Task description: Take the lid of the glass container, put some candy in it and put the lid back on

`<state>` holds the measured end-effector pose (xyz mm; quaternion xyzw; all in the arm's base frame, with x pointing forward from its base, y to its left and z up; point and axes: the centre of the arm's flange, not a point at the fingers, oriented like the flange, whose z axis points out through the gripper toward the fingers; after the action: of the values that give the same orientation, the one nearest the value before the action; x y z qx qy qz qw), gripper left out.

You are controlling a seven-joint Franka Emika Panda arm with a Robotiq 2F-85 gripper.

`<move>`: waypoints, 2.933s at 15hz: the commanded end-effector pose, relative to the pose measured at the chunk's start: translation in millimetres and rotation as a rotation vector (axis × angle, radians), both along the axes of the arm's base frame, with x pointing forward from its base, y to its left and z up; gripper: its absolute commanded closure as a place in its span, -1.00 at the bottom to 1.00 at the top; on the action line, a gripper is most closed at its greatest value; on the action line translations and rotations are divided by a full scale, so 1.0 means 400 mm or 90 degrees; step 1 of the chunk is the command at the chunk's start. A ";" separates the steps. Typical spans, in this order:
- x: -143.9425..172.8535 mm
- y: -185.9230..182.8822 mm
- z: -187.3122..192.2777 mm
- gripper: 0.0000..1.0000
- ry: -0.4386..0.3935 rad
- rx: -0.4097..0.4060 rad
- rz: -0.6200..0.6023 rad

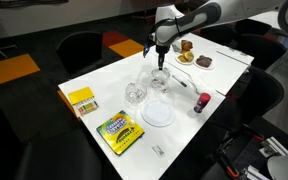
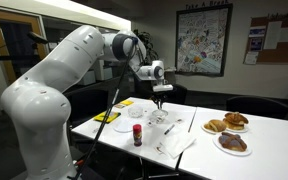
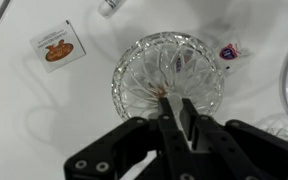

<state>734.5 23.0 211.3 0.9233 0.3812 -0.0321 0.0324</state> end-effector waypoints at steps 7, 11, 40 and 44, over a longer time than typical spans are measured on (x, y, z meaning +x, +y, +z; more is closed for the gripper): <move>-0.020 -0.117 -0.151 0.92 0.020 0.013 0.026; -0.030 -0.125 -0.131 0.92 0.016 0.010 0.028; -0.323 0.054 -0.088 -1.00 0.012 0.026 0.166; -0.326 0.063 -0.085 -1.00 0.026 0.026 0.147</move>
<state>604.0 48.4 177.2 0.8729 0.4862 -0.0387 0.0091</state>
